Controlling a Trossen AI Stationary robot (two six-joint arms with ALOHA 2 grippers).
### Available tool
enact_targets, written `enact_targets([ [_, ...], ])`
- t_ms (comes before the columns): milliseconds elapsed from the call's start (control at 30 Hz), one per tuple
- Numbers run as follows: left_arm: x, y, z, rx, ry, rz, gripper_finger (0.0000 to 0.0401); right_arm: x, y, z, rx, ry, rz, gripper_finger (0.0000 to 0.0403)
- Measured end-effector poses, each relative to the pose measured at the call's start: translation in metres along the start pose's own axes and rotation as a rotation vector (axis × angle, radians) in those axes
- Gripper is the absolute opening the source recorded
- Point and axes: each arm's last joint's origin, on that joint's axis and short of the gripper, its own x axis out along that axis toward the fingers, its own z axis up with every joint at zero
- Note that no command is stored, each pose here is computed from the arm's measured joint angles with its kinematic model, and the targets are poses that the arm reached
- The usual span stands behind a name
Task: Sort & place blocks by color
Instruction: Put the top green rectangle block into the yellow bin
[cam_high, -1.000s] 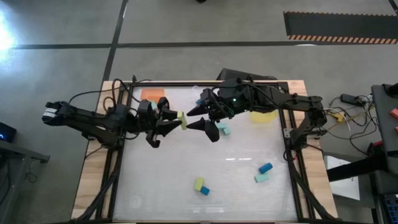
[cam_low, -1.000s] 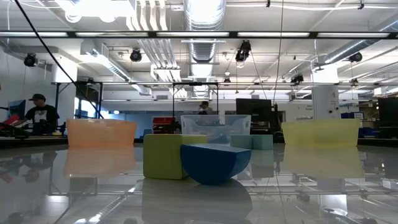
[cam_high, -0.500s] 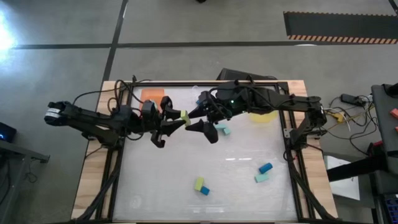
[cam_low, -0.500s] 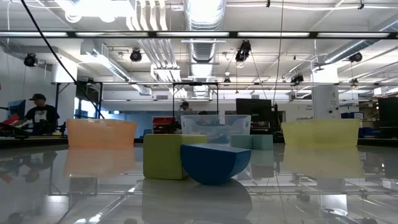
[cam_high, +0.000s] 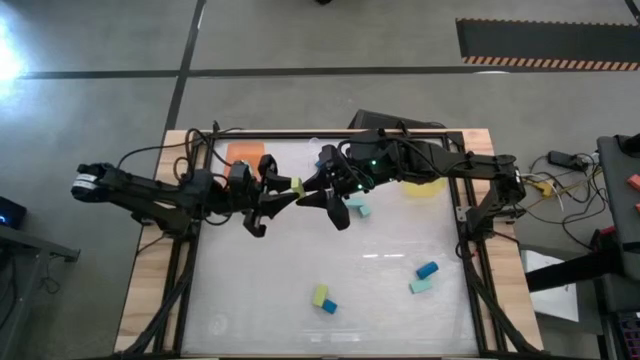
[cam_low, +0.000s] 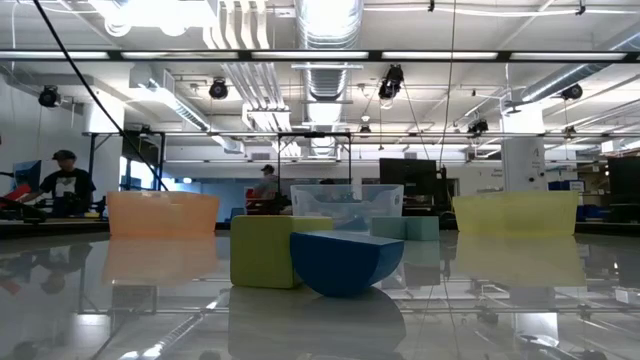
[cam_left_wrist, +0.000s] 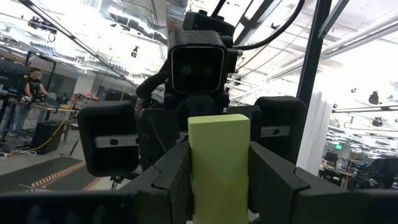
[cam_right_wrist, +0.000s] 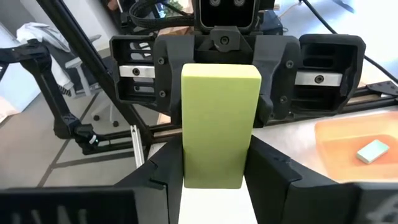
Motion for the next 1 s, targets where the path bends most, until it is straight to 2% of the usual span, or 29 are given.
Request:
enact_targets([
  [267,0.000,0.000,0.000,0.001,0.000,0.000,0.0130,0.000,0.000,0.000,-0.005,0.001,0.000,0.0120],
  [633,-0.001,0.000,0.000,-0.008,0.010,0.007,0.0218,0.000,-0.003,-0.006,0.019,0.060,-0.025,0.0120],
  [767,-0.007,0.001,0.007,0.001,0.024,0.038,0.0237,-0.002,-0.008,-0.017,0.071,0.182,-0.068,0.0120],
  [1000,-0.018,0.002,0.017,0.008,0.037,0.093,0.0239,-0.015,-0.033,-0.048,0.203,0.502,-0.219,0.0120],
])
